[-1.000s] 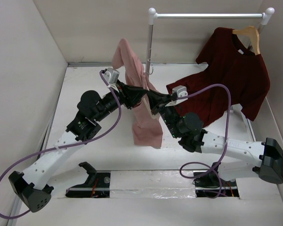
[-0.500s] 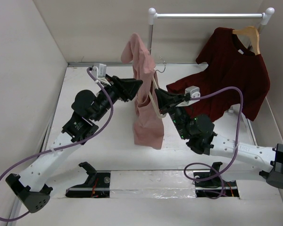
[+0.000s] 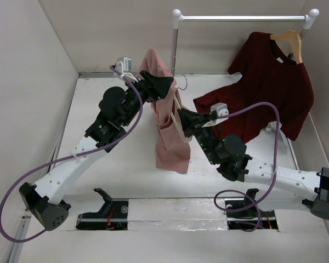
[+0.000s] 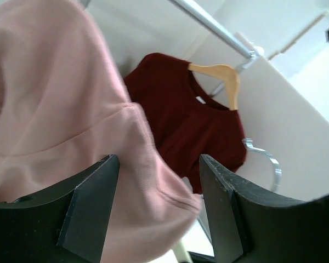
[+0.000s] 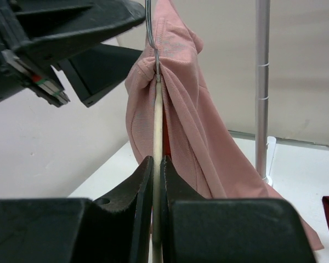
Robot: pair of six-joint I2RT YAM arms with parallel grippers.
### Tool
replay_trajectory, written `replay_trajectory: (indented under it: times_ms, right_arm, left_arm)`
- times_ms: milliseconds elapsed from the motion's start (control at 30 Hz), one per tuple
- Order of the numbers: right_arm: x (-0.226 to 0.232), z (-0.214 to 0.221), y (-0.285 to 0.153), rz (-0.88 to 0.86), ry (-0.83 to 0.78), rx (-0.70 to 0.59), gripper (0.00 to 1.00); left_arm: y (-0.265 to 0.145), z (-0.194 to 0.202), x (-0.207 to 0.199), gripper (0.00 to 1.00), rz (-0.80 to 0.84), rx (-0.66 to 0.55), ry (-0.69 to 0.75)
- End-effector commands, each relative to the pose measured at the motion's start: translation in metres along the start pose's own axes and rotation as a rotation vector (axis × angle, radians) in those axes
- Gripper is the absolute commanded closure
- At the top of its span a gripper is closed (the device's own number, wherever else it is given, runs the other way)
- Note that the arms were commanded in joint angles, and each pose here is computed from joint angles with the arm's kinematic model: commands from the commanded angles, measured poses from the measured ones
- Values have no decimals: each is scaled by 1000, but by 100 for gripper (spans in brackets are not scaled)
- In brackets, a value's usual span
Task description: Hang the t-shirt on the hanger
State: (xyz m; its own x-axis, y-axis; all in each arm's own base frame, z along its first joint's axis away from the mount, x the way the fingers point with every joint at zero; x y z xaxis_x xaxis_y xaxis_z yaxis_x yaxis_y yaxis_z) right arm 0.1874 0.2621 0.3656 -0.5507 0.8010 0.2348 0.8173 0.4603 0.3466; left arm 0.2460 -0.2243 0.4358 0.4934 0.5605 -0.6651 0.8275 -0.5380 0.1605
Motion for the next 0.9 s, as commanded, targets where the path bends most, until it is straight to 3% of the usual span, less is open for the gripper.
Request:
replay_trajectory:
  times_ms: [0, 400, 500, 533, 667, 833, 867]
  right_arm:
    - [6, -32, 1, -26, 77, -108, 100]
    - [20, -28, 13, -58, 70, -101, 100]
    - [25, -24, 15, -71, 74, -92, 100]
    - [26, -19, 17, -66, 75, -85, 100]
    - [28, -9, 18, -70, 83, -61, 100]
    - [29, 10, 15, -76, 95, -10, 100]
    - [29, 13, 14, -81, 97, 0, 91]
  left_arm:
    - [0, -20, -7, 43, -33, -84, -33]
    - [27, 4, 5, 46, -46, -42, -57]
    - [28, 11, 7, 56, -23, -32, -69]
    - [26, 13, 9, 69, -24, -30, -70]
    - [18, 11, 12, 98, -24, -57, -69]
    - [9, 13, 15, 100, -24, -53, -62]
    - [8, 13, 20, 100, -29, -47, -63]
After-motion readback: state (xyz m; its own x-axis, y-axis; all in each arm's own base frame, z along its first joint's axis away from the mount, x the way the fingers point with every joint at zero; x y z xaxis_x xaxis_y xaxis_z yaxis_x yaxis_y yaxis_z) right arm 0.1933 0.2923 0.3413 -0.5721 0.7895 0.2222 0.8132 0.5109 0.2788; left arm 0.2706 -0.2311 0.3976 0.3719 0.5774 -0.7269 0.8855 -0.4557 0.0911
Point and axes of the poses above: each gripper's point midway between its finger pads, its own y axis out along the fingers, its own x axis along the line the jaws close on, z = x × y, the point moved 7 cm from there along -y, back along the fingers, and after that the axes turned 2 degrees about -y, right-handed, at the moved point
